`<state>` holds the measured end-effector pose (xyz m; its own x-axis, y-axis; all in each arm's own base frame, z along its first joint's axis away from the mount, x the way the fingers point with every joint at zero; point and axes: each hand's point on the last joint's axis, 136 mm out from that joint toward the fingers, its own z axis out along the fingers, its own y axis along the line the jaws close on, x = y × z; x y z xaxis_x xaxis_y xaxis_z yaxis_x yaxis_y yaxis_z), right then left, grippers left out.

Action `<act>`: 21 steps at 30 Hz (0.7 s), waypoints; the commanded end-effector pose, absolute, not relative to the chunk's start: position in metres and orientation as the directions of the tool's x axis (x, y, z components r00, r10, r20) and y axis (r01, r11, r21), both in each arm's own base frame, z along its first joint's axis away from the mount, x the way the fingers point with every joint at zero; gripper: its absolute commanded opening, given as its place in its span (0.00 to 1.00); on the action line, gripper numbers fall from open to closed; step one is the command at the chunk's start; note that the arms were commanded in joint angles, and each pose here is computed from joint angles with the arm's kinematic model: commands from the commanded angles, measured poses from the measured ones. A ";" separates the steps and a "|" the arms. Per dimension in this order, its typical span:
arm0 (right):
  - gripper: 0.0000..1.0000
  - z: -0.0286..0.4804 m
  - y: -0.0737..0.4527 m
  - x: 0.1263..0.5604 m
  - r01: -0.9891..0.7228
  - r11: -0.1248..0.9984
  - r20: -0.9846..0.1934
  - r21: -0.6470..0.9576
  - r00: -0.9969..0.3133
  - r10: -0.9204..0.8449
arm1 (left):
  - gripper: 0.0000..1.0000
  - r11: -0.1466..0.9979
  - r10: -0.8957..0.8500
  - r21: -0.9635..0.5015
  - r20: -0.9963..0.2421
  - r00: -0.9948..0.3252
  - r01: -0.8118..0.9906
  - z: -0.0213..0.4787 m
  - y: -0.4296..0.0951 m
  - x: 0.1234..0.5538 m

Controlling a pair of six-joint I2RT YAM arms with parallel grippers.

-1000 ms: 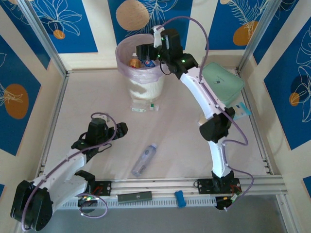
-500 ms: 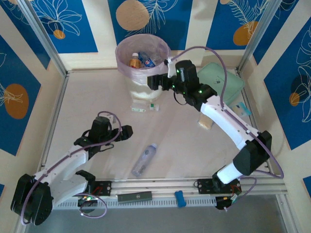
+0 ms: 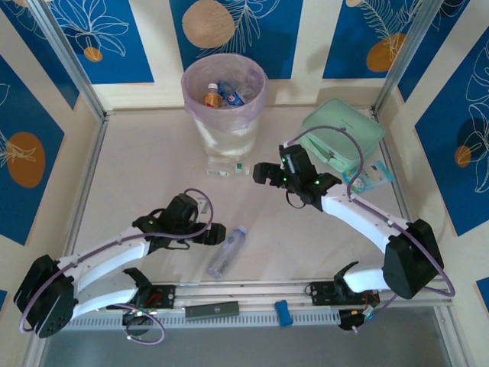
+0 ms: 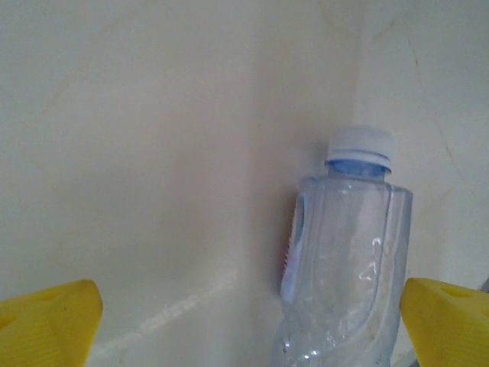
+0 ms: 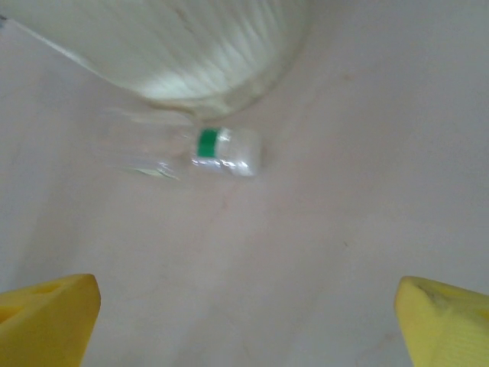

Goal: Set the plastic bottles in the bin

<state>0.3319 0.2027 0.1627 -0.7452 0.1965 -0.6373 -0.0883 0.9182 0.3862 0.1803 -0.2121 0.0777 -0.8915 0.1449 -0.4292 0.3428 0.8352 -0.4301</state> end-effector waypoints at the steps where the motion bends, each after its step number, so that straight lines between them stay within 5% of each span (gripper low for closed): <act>1: 0.99 0.163 0.190 0.335 0.039 0.892 -0.623 0.450 -0.702 0.345 | 1.00 0.833 0.247 -0.365 -0.427 -0.870 0.416 0.078 -0.217 0.170; 10: 0.99 0.150 0.203 0.339 0.013 0.892 -0.599 0.452 -0.737 0.314 | 0.98 0.765 0.444 -0.308 -0.384 -0.809 0.566 0.058 -0.251 0.133; 21: 0.99 0.153 0.217 0.344 -0.031 0.898 -0.602 0.440 -0.752 0.269 | 0.70 0.737 0.591 -0.152 -0.329 -0.737 0.659 0.036 -0.263 0.128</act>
<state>0.3395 0.2072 0.1409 -0.7599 0.2812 -0.5861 0.0065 0.9048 0.4258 0.1259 -0.2643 0.0370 -0.7583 0.5592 -0.3350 0.6374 0.7439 -0.2011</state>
